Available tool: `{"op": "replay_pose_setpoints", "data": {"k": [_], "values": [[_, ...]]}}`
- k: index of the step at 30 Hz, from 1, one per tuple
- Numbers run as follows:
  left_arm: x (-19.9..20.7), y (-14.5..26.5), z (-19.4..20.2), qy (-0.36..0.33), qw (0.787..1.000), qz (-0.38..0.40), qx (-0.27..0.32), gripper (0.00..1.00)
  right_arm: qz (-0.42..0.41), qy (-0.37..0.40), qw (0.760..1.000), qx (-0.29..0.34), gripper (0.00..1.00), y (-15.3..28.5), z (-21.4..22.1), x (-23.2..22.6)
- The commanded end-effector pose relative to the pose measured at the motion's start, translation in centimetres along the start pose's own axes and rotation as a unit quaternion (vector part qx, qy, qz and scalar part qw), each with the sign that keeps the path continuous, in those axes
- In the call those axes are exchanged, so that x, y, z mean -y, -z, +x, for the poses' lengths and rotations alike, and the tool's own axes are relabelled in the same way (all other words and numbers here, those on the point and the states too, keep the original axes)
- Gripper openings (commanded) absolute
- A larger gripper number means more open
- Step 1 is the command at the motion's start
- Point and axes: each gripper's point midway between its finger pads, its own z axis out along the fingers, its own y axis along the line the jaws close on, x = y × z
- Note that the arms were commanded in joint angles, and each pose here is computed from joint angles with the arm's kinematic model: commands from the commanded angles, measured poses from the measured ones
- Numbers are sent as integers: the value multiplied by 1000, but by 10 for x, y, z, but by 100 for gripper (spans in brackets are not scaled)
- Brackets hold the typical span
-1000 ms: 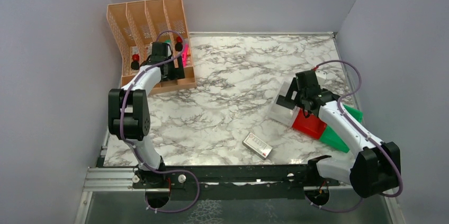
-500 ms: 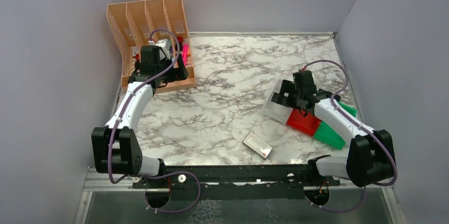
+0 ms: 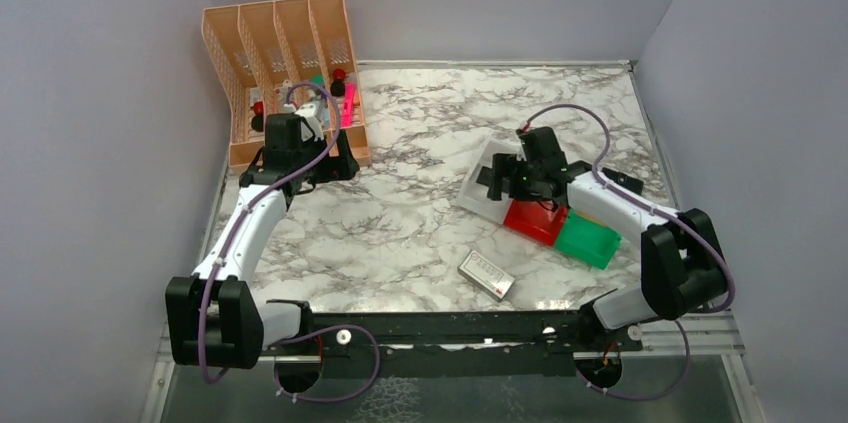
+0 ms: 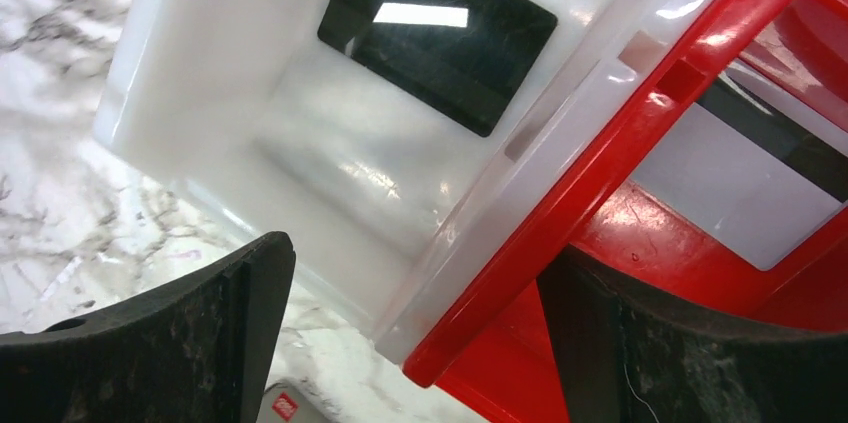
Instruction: Take the credit cards out of the card holder
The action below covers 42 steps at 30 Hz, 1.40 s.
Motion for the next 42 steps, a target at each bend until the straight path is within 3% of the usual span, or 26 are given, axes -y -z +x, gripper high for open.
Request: {"op": "replay_pose_setpoints", "data": {"k": [1, 13, 27, 29, 33, 38, 42], "values": [[0, -3, 18, 4, 1000, 6, -4, 97, -49, 36, 998, 11, 93, -6, -13, -50], [-10, 4, 28, 3, 1000, -20, 2, 97, -87, 132, 987, -14, 93, -40, -12, -141], [-15, 3, 31, -2, 1000, -31, -2, 97, -91, 286, 954, -11, 93, -61, -15, -177], [-17, 3, 31, -4, 999, -37, -4, 97, -49, 258, 965, 1, 94, -66, -21, -170], [-18, 3, 32, -3, 999, -41, -4, 97, 22, 123, 992, 26, 94, -69, -32, -159], [-19, 3, 32, -4, 999, -42, -4, 97, -38, 28, 998, 48, 94, -60, -35, -183], [-20, 3, 31, -5, 999, -44, -5, 97, -4, -59, 996, 63, 95, -61, -43, -178]]}}
